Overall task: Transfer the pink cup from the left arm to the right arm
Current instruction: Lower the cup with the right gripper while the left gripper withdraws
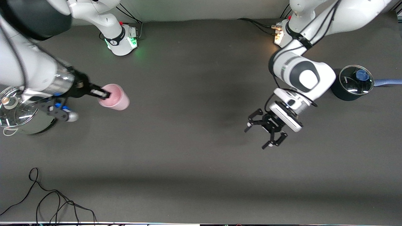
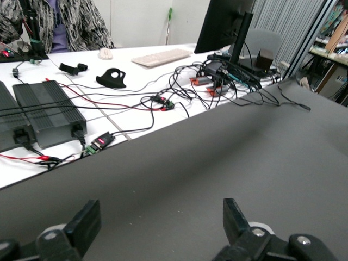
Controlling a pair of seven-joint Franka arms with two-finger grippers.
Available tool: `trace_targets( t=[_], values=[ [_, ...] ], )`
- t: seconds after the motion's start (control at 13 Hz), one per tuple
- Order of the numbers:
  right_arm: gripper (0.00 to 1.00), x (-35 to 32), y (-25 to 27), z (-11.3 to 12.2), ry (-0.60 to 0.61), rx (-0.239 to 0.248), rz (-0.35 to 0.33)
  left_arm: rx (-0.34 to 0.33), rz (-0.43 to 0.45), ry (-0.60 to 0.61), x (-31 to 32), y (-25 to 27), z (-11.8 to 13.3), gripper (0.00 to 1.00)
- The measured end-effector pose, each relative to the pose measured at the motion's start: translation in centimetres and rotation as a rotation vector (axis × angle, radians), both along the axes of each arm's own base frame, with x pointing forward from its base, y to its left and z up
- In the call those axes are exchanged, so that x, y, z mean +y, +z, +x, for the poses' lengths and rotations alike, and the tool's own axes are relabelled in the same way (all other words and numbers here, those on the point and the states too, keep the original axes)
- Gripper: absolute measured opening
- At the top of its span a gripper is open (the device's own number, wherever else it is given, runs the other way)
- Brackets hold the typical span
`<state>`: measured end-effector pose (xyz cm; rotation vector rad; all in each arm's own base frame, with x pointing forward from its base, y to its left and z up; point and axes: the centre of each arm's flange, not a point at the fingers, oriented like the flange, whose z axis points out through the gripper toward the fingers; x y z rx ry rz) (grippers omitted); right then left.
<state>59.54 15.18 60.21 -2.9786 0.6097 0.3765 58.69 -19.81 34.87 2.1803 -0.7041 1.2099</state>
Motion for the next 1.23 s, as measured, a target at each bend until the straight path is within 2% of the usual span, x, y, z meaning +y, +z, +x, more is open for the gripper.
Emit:
trace_targets(
  t=[0.23,0.46,0.62,0.69,0.92,1.08,1.23],
  values=[
    [0.06,-7.0,-2.5,0.9,0.098,-0.003,-0.020,-0.030,-0.049,-0.045,3.8,-1.8,1.9,1.00],
    [0.06,-12.2,-7.8,1.9,0.133,-0.045,-0.012,-0.052,-0.074,-0.088,6.7,-3.1,2.6,1.00],
    [0.06,-14.1,-11.8,1.8,0.144,-0.065,-0.021,-0.036,-0.076,-0.151,8.7,-4.2,3.1,1.00],
    [0.06,-14.6,-13.7,1.7,0.145,-0.080,-0.032,0.000,-0.076,-0.193,9.7,-4.5,3.5,1.00],
    [0.06,-15.7,-20.5,1.0,0.145,-0.157,-0.062,0.167,-0.052,-0.302,12.9,-3.8,4.4,1.00],
    [0.06,-16.5,-25.0,-0.2,0.160,-0.196,-0.082,0.254,-0.028,-0.339,15.9,-2.0,4.4,1.00],
    [0.06,-17.7,-28.5,-1.3,0.178,-0.224,-0.102,0.350,0.032,-0.370,18.5,0.8,4.0,1.00]
  ],
)
